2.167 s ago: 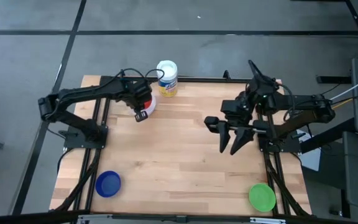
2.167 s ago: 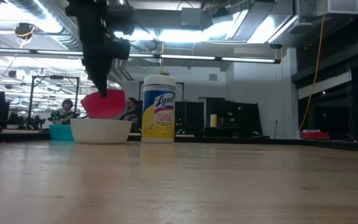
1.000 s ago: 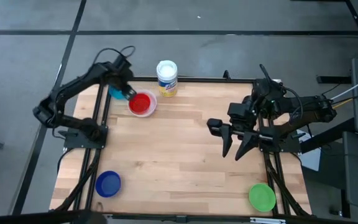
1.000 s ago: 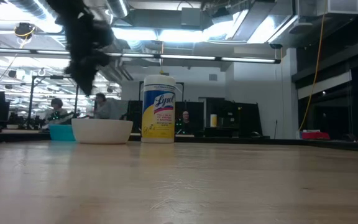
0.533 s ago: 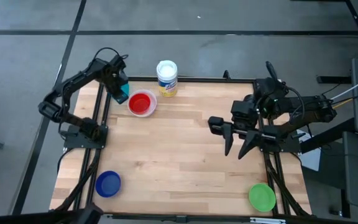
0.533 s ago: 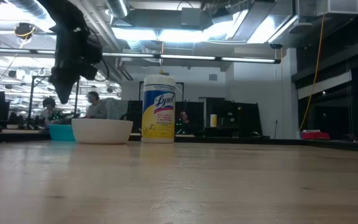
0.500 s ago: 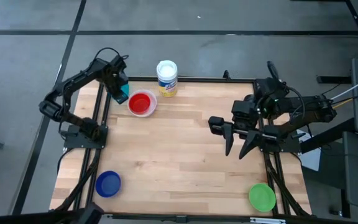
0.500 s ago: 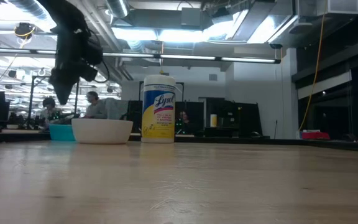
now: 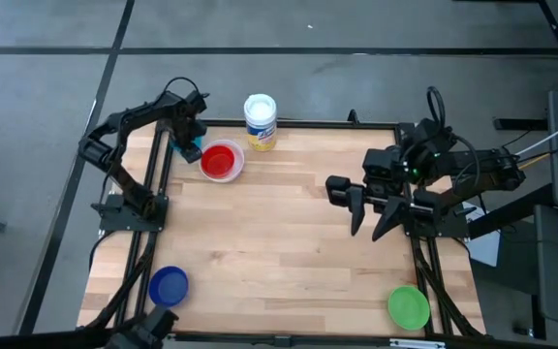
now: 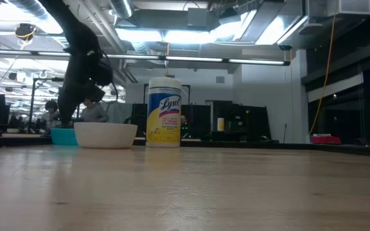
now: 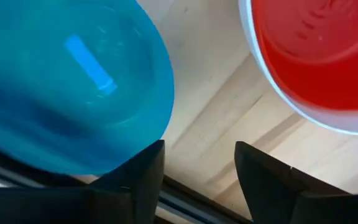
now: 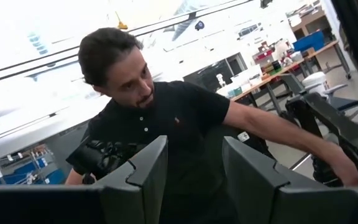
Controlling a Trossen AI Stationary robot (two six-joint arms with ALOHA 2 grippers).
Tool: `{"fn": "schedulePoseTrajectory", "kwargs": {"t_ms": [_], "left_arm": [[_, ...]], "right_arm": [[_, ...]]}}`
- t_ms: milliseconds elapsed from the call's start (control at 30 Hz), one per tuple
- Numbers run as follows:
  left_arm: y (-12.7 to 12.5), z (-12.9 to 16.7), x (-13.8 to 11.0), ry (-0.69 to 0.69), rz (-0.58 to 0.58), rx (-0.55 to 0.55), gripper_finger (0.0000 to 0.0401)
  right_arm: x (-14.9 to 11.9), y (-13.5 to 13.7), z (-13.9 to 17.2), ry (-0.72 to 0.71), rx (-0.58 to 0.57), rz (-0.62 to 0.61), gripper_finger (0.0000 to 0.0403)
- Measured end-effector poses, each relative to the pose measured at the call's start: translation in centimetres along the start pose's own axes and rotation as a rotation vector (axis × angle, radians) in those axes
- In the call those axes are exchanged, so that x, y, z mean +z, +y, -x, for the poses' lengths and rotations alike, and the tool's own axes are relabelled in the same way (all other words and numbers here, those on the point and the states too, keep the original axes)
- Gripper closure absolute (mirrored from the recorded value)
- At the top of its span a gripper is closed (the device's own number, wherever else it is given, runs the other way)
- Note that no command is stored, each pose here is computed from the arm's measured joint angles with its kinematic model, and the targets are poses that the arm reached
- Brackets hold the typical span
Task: Nest bowls inside each other
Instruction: Stack the light blue bowl on top of the red bowl
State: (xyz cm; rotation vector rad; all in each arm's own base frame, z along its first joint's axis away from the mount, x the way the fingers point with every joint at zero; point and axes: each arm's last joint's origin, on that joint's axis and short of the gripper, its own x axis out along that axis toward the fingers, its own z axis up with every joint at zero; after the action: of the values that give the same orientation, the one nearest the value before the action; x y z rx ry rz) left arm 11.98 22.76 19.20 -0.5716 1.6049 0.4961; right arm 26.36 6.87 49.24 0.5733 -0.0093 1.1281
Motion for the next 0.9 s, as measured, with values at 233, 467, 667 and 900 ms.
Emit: {"fn": "schedulePoseTrajectory", "kwargs": {"t_ms": [233,467,667,900], "left_arm": [[0.1,-1.1,1.5,-0.016,-0.027,0.035,0.0212],[0.3,-1.4,2.0,-0.046,-0.004,0.054,0.0218],[0.3,-0.6,1.8,-0.08,0.027,0.098,0.0221],[0.4,-0.4,1.8,-0.088,0.026,0.145,0.0223]], "right_arm": [[0.2,0.2,0.1,-0.034,-0.02,0.006,0.0245],[0.3,0.3,0.1,-0.059,-0.037,0.0,0.0245],[0.3,0.3,0.2,-0.065,-0.042,-0.013,0.0245],[0.3,0.3,0.2,-0.064,-0.042,-0.005,0.0245]]}}
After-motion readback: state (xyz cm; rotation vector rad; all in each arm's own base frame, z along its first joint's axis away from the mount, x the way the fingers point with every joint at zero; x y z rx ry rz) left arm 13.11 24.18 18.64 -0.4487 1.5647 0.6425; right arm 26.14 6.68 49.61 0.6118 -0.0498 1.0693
